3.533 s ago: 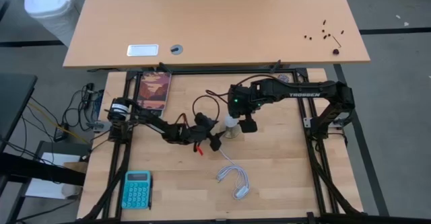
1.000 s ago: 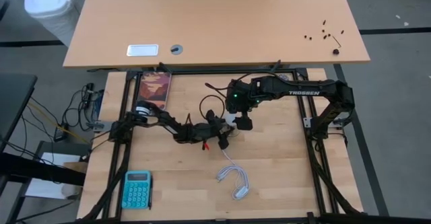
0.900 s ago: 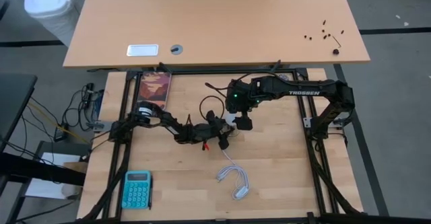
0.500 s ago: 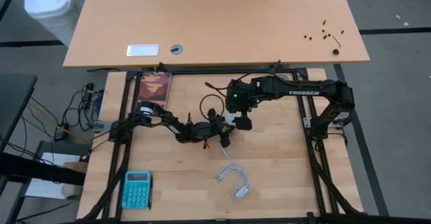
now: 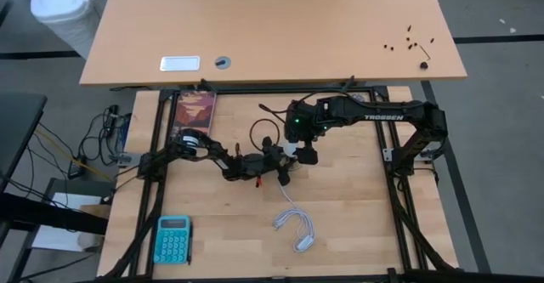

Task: Screw lightbulb
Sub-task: Insert the lightbulb into the desk lamp

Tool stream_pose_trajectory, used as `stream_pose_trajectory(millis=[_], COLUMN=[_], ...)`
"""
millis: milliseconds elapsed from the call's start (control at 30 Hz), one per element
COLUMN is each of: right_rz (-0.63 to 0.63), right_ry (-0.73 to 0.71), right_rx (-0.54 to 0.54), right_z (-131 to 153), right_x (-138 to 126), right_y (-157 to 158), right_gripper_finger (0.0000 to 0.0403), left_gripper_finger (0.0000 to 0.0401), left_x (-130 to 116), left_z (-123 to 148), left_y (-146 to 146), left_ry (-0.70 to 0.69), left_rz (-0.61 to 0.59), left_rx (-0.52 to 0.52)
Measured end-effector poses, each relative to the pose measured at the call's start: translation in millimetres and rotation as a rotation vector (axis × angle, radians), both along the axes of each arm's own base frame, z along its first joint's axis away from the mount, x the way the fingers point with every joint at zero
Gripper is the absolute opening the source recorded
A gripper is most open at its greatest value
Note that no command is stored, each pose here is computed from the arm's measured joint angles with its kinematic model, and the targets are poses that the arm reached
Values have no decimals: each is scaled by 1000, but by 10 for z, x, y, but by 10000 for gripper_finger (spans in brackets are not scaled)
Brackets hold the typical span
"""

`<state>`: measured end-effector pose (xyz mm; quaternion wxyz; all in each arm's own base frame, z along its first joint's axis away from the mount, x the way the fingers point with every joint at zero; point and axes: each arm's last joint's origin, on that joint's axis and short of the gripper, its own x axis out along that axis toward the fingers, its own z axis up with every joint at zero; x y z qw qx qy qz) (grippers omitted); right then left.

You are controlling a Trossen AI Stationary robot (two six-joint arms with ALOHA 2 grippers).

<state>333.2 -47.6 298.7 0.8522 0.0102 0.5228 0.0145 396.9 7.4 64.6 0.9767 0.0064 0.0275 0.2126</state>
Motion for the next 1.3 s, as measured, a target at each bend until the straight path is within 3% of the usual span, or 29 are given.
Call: stream_pose_trajectory(millis=[200, 633, 1033, 1300], right_rz=[25, 184, 190, 174], right_ry=[3, 58, 114, 84], right_rx=[-16, -204, -246, -258], right_z=[-1, -22, -55, 60], right_x=[5, -8, 16, 14], right_y=[52, 182, 82, -108], right_gripper_finger=[336, 344, 347, 349], left_gripper_finger=[243, 243, 241, 208], left_x=[-8, -9, -16, -17], left_z=[-45, -115, -139, -145], left_y=[0, 77, 206, 220], left_ry=[-24, -20, 15, 20], left_rz=[-2, 17, 48, 51], left_rx=[14, 18, 43, 40])
